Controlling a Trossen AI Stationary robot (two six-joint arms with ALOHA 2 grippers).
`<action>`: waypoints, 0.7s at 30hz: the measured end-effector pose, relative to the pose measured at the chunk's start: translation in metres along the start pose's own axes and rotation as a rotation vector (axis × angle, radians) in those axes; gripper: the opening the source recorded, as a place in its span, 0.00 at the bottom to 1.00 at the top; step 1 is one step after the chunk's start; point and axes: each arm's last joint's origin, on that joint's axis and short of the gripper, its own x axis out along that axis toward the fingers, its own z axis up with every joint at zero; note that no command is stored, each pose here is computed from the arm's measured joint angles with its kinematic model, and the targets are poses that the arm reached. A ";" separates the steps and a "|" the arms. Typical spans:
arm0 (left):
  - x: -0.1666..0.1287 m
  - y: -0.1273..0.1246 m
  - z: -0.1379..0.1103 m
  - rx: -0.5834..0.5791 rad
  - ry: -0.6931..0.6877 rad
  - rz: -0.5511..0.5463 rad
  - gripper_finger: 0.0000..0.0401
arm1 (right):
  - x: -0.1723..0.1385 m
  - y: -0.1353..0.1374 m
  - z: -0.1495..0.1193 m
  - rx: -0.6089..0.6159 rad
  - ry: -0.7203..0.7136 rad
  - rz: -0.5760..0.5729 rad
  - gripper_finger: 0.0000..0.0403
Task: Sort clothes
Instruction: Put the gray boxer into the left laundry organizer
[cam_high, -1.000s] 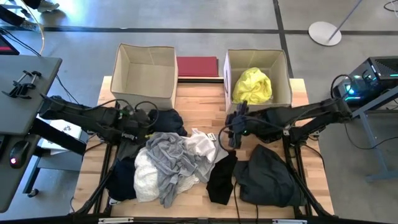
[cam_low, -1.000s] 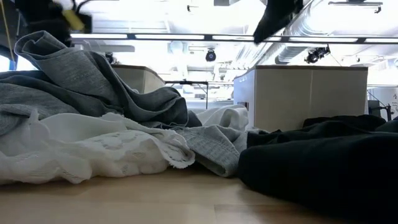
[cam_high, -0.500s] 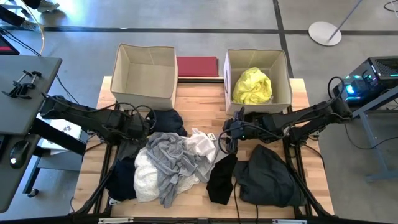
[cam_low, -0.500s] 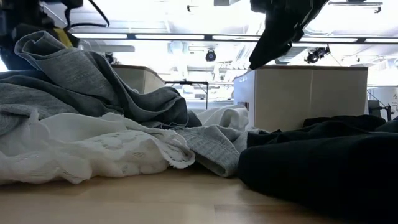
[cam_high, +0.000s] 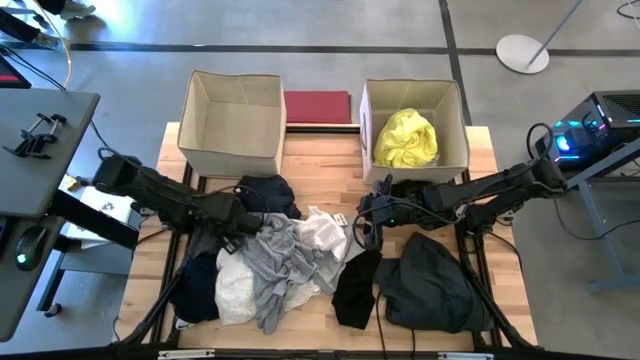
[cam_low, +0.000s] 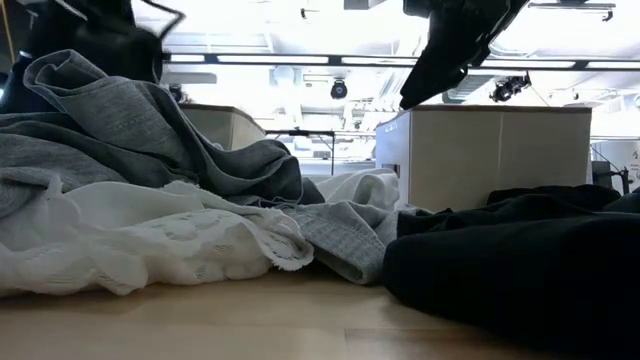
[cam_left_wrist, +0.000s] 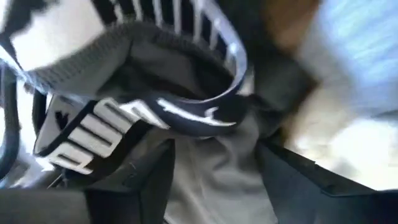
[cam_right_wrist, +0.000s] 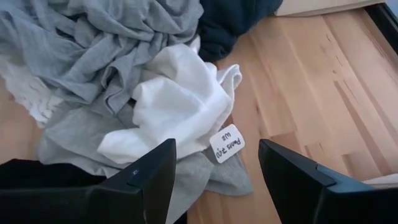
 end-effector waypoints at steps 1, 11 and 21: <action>0.002 -0.001 0.001 0.006 0.016 0.013 0.50 | 0.000 0.001 0.000 -0.003 -0.002 0.004 0.54; 0.029 -0.019 0.010 0.066 0.067 -0.019 0.20 | -0.005 0.018 -0.002 -0.039 -0.026 0.052 0.54; -0.018 -0.007 0.001 0.100 0.006 -0.016 0.02 | -0.009 0.027 -0.002 -0.056 -0.067 0.030 0.54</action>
